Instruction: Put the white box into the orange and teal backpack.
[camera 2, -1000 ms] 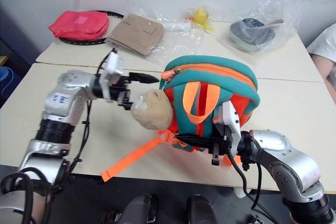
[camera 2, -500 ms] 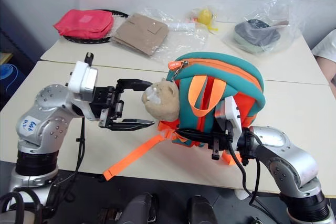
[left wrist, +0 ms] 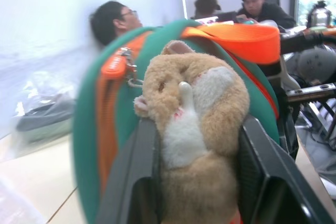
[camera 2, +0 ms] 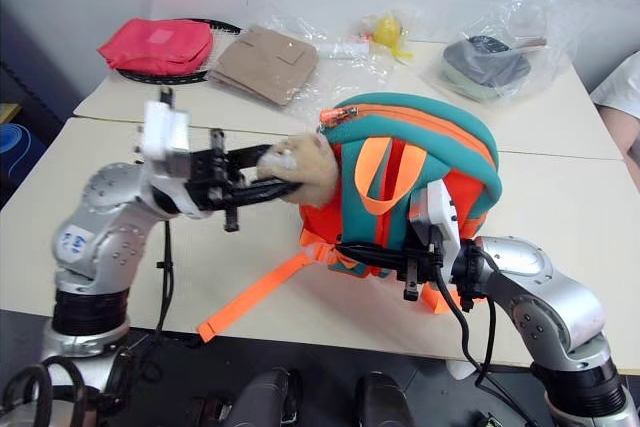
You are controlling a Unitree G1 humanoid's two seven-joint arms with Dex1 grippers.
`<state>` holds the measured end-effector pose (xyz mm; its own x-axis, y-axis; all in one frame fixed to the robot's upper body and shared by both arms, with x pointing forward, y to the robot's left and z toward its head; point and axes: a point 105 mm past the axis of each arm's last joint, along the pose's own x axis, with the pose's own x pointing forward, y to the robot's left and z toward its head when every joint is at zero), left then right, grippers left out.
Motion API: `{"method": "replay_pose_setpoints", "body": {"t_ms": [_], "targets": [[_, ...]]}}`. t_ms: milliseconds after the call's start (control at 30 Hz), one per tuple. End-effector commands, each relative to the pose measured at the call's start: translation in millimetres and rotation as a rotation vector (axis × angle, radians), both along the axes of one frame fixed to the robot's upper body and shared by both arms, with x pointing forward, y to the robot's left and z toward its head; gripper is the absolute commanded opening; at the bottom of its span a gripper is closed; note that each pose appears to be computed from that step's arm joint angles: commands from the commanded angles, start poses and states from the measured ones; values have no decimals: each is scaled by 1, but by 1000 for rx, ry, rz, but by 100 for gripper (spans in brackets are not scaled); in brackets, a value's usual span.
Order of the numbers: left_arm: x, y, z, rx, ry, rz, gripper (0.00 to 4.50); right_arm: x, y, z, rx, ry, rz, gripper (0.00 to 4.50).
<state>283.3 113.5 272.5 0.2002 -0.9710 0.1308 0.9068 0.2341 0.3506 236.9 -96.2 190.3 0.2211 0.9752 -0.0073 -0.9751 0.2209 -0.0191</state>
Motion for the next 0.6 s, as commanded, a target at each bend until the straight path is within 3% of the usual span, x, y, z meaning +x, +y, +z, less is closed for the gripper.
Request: {"method": "replay_pose_setpoints", "body": {"t_ms": [33,133,267,400,567,600], "targets": [[18,38,10,13,-40,148,124,-5,1,6,2,-40,4,0],[42,58,-17,77,12,262,124,-5,2,5,7,-42,-3,0],[64,60,-74,111,144,325,124,-5,2,5,11,-43,-15,0],[52,28,-131,252,213,192,124,-5,2,5,17,-41,-30,0],[43,-1,-166,256,273,128,124,-2,1,4,55,-19,-65,0],[43,1,-166,241,296,150,151,0,-1,3,70,0,-91,0]]}}
